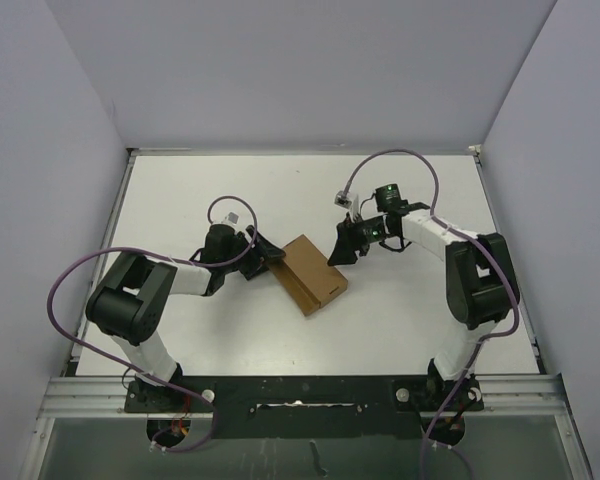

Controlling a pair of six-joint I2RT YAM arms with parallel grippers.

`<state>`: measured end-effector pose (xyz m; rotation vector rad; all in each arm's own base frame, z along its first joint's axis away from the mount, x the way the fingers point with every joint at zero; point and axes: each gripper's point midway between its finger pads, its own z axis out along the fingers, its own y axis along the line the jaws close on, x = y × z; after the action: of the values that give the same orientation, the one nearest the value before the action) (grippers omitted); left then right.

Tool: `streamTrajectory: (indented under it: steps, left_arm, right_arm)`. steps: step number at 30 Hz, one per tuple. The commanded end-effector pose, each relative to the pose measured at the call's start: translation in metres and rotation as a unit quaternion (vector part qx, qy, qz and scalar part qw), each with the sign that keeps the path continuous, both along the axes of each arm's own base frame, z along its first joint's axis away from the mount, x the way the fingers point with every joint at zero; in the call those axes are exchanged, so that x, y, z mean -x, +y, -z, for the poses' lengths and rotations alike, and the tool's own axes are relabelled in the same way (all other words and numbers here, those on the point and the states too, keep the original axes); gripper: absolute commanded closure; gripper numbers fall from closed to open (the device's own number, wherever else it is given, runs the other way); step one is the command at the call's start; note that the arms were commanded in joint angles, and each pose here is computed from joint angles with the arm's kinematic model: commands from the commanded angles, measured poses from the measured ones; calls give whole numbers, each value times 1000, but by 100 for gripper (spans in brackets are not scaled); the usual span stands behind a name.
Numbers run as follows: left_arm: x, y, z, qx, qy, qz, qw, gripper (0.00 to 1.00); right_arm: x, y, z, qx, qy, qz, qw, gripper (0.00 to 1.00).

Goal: Fold the paper box

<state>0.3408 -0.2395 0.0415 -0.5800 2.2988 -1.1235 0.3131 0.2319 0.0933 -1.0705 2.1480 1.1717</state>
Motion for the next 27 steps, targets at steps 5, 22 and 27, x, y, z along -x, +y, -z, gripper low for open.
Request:
streamTrajectory:
  steps: [5,22,27]
  left_arm:
    - [0,-2,6,-8,16,-6,1000,37]
    - [-3,-9,10,-23,27,-12,999,57]
    - [-2,-10,10,-28,29,-6,999,67]
  right_arm:
    - [-6,12,10,-30,70,19,997,47]
    - [6,27,27,-7,89,-10,996,63]
    - [7,28,28,-3,87,-13,996,64]
